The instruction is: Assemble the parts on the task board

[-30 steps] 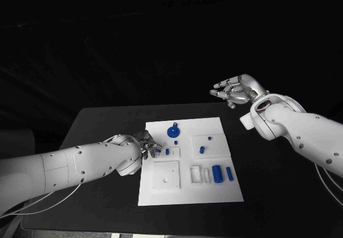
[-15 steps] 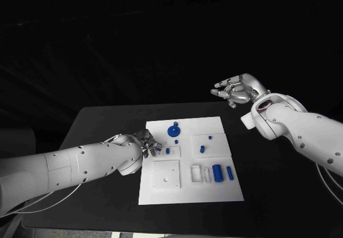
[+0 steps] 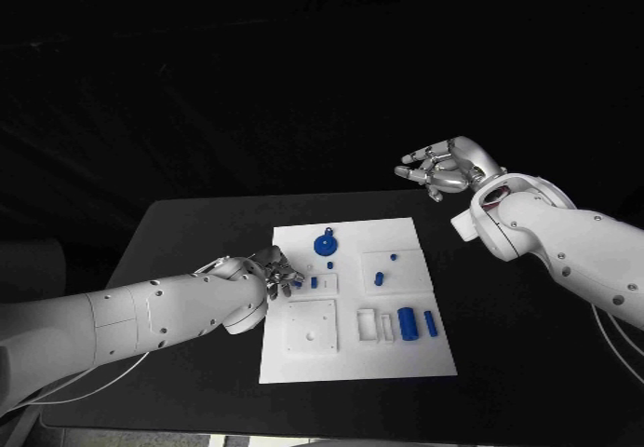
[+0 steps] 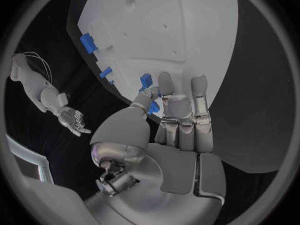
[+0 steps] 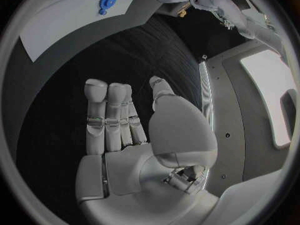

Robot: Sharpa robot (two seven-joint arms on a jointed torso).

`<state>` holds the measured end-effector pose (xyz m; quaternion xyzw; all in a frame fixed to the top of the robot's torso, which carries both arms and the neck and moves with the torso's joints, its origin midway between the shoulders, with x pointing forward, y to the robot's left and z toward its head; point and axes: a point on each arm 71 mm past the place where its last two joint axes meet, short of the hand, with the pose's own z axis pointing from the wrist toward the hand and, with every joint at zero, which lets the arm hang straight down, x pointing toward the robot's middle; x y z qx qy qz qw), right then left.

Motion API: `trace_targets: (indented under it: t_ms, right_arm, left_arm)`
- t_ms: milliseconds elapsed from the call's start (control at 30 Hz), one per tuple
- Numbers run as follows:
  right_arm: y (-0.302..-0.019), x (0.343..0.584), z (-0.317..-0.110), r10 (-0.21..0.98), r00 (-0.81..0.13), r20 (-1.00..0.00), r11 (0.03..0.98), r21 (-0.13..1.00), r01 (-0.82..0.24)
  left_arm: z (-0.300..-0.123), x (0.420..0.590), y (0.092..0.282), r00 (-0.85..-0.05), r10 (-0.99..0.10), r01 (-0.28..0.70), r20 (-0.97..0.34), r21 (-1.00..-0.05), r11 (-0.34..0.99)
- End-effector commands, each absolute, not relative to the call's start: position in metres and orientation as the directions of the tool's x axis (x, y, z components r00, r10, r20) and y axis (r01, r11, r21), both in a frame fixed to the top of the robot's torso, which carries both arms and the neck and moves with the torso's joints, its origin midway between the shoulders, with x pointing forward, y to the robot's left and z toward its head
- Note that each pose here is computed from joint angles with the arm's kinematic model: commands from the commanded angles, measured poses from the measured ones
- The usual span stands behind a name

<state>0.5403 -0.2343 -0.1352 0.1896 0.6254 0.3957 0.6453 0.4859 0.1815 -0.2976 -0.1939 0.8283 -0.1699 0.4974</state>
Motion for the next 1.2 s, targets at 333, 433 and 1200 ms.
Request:
trace_targets:
  t_ms: [333, 433, 1200]
  right_arm:
    - [-0.2336, 0.5400, -0.1356, 0.743, -0.109, -0.660, 0.614, 0.737, -0.283]
    - [-0.2339, 0.5400, -0.1358, 0.743, -0.109, -0.660, 0.614, 0.737, -0.282]
    - [-0.2344, 0.5398, -0.1372, 0.743, -0.110, -0.660, 0.614, 0.738, -0.280]
  left_arm:
    - [-0.3004, 0.4831, 0.1791, -0.423, -0.468, -0.125, -0.776, -0.462, 0.878]
    - [-0.3010, 0.4826, 0.1795, -0.428, -0.466, -0.128, -0.774, -0.458, 0.880]
    - [-0.3041, 0.4801, 0.1842, -0.452, -0.454, -0.150, -0.768, -0.436, 0.887]
